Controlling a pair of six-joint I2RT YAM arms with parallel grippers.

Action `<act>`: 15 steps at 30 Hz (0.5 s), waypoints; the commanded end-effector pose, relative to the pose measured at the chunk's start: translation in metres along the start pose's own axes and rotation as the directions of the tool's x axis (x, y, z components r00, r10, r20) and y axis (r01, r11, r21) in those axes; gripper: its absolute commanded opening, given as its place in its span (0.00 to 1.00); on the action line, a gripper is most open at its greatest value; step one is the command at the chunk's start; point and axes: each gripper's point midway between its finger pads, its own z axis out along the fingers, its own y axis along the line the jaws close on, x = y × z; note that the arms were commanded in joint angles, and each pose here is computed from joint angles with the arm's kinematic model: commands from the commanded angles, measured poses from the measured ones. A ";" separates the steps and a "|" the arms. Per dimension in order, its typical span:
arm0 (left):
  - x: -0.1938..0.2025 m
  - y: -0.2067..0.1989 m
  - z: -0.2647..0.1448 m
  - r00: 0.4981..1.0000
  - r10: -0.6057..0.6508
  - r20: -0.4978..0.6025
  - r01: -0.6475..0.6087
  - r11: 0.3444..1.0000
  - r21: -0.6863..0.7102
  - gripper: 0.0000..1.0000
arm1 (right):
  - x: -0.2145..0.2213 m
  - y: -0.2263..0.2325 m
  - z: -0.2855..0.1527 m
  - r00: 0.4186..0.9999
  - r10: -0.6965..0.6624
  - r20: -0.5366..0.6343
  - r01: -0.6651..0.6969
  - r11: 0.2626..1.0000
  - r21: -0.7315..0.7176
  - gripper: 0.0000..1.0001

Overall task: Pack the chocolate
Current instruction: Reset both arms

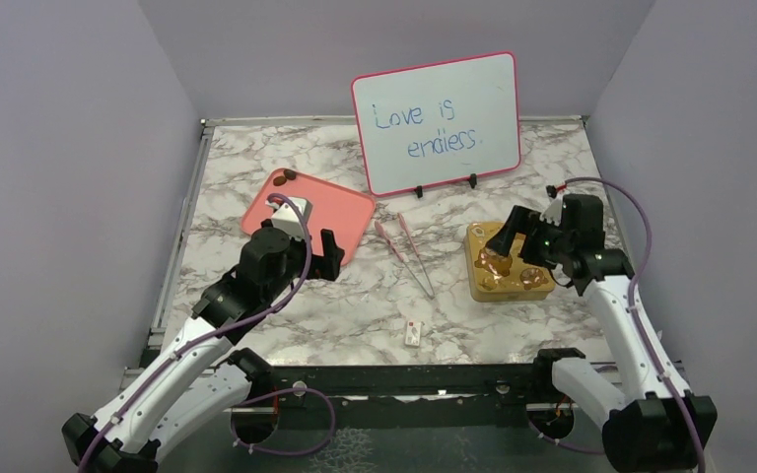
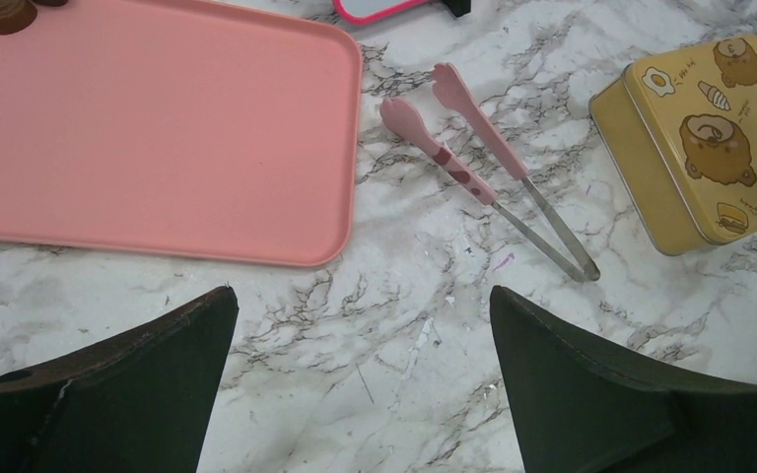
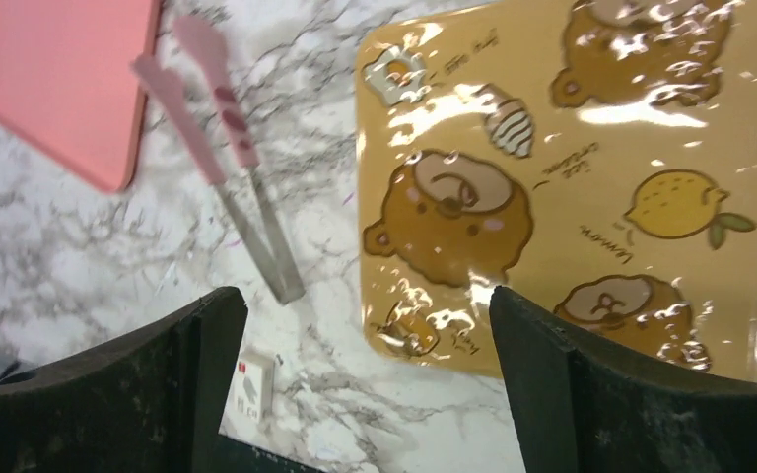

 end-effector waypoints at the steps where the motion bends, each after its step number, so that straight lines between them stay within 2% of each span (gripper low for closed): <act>1: -0.014 0.003 -0.002 0.999 0.007 0.039 -0.006 1.000 -0.022 0.99 | 0.018 0.033 -0.025 0.996 -0.088 0.012 0.089 0.974 -0.207 1.00; 6: -0.038 -0.007 -0.013 0.993 -0.005 0.118 0.002 1.000 0.025 0.99 | 0.007 0.053 -0.053 0.991 -0.102 0.092 0.123 0.955 -0.268 1.00; 11: -0.081 -0.018 -0.038 0.970 -0.039 0.241 0.021 0.997 0.076 0.99 | -0.006 0.078 -0.085 0.983 -0.096 0.157 0.146 0.925 -0.350 1.00; 15: -0.100 -0.022 -0.049 0.961 -0.048 0.273 0.025 0.996 0.087 0.99 | -0.005 0.093 -0.104 0.981 -0.088 0.175 0.154 0.901 -0.406 1.00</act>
